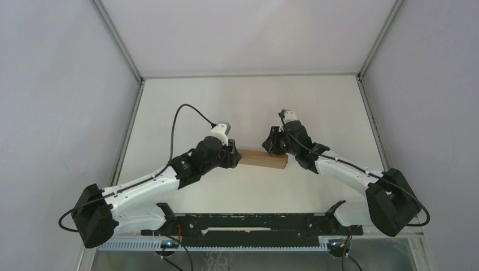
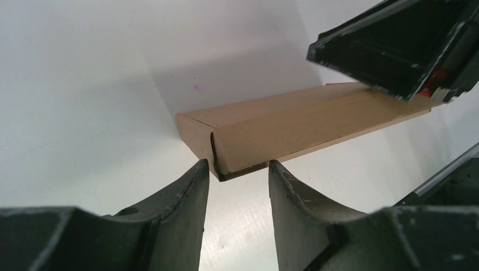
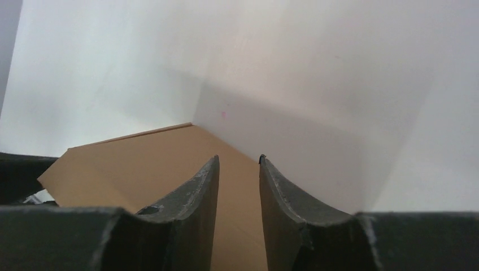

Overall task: Fold the paper box
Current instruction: Close the paper box at the center of the board.

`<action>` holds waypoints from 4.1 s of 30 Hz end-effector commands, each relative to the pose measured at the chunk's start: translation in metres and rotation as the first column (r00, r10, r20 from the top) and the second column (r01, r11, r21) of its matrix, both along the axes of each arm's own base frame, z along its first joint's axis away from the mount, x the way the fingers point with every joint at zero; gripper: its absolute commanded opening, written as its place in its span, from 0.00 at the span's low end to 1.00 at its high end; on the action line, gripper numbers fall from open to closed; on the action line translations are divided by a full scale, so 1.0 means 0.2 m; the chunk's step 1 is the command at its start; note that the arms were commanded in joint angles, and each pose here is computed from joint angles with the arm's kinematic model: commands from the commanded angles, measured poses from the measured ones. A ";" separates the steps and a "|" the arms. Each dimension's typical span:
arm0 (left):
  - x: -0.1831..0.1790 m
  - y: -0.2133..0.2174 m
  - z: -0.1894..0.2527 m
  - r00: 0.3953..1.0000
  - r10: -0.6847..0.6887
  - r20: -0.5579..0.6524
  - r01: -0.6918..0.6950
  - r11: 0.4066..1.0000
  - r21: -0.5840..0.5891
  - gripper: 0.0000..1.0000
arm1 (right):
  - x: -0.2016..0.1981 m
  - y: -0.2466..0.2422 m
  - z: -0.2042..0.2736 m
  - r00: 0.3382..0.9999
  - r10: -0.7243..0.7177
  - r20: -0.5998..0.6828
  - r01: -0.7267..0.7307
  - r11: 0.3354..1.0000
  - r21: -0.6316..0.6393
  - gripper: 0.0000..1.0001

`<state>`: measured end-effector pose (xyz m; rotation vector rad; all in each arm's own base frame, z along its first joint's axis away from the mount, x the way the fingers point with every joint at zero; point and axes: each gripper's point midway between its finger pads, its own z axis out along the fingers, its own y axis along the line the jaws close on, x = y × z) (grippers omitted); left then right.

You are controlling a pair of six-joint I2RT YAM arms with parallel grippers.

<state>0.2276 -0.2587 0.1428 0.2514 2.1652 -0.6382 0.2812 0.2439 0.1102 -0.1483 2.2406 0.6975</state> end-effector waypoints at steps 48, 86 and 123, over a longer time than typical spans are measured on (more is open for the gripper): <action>0.40 -0.46 0.23 0.997 -0.073 -0.030 0.064 0.975 -0.214 0.35 | -0.03 -0.13 -0.11 0.963 0.026 -0.268 0.003 0.994 0.110 0.41; 0.45 -0.29 0.00 0.994 -0.040 -0.100 0.018 0.977 -0.212 0.17 | 0.16 -0.14 0.32 0.987 -0.123 -0.104 0.114 0.989 -0.089 0.43; 0.41 -0.45 0.14 0.990 -0.118 -0.074 0.093 0.955 -0.282 0.18 | 0.09 -0.07 0.35 0.990 -0.113 -0.090 0.106 0.991 -0.083 0.45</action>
